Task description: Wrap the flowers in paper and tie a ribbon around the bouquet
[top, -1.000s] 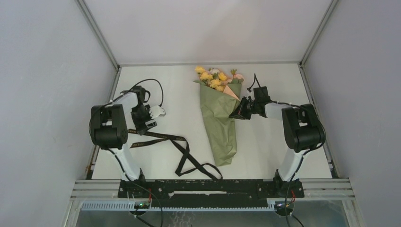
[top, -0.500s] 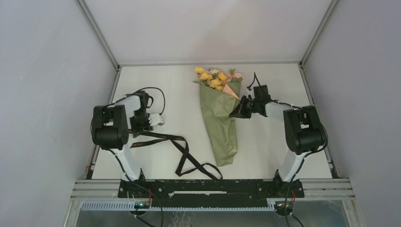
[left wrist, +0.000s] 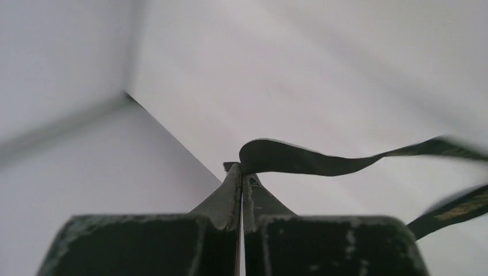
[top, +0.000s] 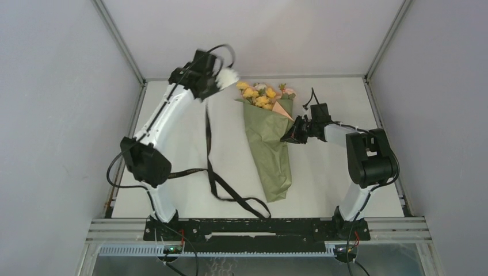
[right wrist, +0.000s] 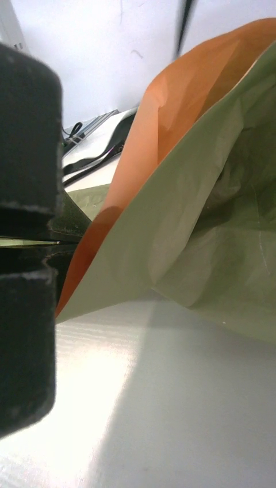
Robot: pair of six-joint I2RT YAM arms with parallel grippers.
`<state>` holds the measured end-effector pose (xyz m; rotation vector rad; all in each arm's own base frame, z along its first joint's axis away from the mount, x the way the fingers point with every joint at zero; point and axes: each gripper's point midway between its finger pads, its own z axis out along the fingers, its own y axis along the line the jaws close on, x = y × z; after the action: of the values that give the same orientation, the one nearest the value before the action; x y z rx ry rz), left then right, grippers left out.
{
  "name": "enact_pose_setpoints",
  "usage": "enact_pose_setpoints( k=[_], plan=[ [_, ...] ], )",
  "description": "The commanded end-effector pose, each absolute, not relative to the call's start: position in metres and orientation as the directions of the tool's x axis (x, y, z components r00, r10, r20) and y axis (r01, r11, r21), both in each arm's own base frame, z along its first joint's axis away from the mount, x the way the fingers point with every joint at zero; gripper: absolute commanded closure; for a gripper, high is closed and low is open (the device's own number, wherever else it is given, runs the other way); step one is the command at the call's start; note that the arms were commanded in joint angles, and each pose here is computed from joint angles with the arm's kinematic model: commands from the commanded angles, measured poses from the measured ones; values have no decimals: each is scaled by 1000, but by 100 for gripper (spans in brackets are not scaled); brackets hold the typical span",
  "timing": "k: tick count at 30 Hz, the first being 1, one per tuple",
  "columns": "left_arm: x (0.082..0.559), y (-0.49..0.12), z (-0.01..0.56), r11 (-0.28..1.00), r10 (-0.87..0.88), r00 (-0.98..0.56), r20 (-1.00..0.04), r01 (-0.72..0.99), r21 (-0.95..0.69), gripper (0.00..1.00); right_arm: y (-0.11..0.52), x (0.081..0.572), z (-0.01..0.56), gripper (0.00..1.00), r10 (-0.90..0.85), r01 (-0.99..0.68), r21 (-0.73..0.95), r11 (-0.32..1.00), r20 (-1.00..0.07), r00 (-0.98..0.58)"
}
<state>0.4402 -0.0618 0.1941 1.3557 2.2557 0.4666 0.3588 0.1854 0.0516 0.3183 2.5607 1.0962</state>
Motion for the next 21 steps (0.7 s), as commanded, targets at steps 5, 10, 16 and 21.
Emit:
enact_pose_setpoints(
  k=[5,10,16,21],
  plan=[
    [393,-190,488,451,859,72,-508,364,815,100,165,391,83,100,407,59,757,651,-283,-868],
    [373,-155,469,407,898,34,-439,318,856,100,172,394,106,100,397,32,782,622,-280,-874],
    [344,-94,425,484,873,-156,-463,398,779,100,192,392,136,100,408,24,831,555,-248,-879],
    [226,-172,290,108,953,49,-300,867,487,100,205,407,152,100,455,61,861,504,-205,-866]
  ],
)
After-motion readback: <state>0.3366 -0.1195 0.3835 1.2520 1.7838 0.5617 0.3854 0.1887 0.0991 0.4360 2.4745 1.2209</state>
